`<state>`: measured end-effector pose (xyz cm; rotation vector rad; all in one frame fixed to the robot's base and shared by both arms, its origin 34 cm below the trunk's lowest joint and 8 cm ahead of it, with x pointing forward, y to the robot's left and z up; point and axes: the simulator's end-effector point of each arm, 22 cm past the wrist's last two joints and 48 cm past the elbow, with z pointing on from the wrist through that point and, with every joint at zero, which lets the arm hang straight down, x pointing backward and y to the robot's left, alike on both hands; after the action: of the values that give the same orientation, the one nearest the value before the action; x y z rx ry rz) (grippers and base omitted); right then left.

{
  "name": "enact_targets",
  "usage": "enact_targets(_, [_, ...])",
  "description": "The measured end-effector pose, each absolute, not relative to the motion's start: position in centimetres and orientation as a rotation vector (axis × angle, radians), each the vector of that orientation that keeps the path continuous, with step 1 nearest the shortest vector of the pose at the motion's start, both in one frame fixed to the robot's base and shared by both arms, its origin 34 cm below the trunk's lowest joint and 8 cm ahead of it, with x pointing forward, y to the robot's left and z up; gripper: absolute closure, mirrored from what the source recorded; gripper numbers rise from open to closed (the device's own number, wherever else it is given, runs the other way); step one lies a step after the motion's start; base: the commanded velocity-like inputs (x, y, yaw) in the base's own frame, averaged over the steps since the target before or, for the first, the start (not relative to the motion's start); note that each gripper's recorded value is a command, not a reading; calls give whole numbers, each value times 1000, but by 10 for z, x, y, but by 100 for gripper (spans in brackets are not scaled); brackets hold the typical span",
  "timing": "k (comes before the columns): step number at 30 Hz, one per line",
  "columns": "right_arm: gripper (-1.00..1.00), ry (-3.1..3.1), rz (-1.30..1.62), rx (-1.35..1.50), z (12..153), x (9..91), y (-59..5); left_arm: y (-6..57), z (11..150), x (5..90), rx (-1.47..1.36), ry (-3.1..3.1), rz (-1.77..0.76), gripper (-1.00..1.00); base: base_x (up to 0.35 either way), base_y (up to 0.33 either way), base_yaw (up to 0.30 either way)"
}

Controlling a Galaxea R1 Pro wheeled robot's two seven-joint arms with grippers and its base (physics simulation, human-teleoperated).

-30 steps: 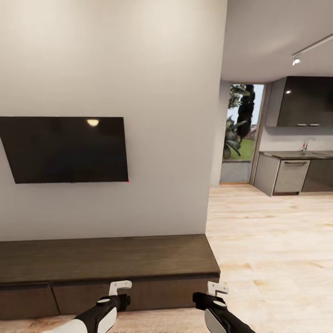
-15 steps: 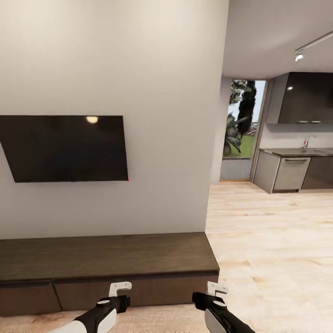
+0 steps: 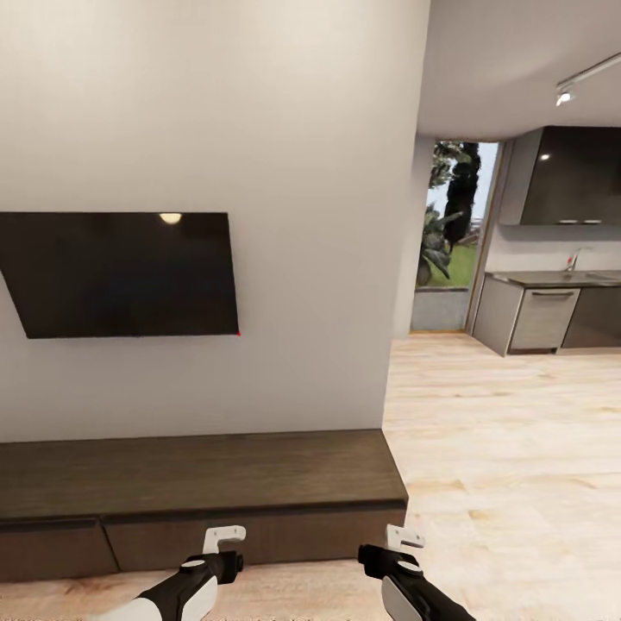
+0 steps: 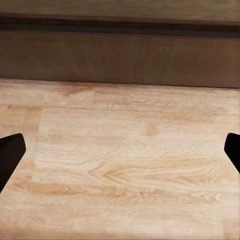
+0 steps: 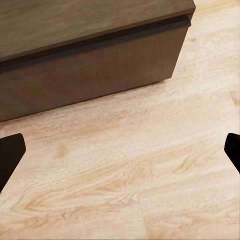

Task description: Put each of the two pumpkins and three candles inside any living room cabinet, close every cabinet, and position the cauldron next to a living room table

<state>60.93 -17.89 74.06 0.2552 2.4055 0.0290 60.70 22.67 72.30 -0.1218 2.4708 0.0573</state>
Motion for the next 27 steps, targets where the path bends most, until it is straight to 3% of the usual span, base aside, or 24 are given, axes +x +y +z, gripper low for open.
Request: enact_targets(27, [-100,2451,25,257,748,592,-178,227,729,588,-120,2518,63,-100,0,0,0])
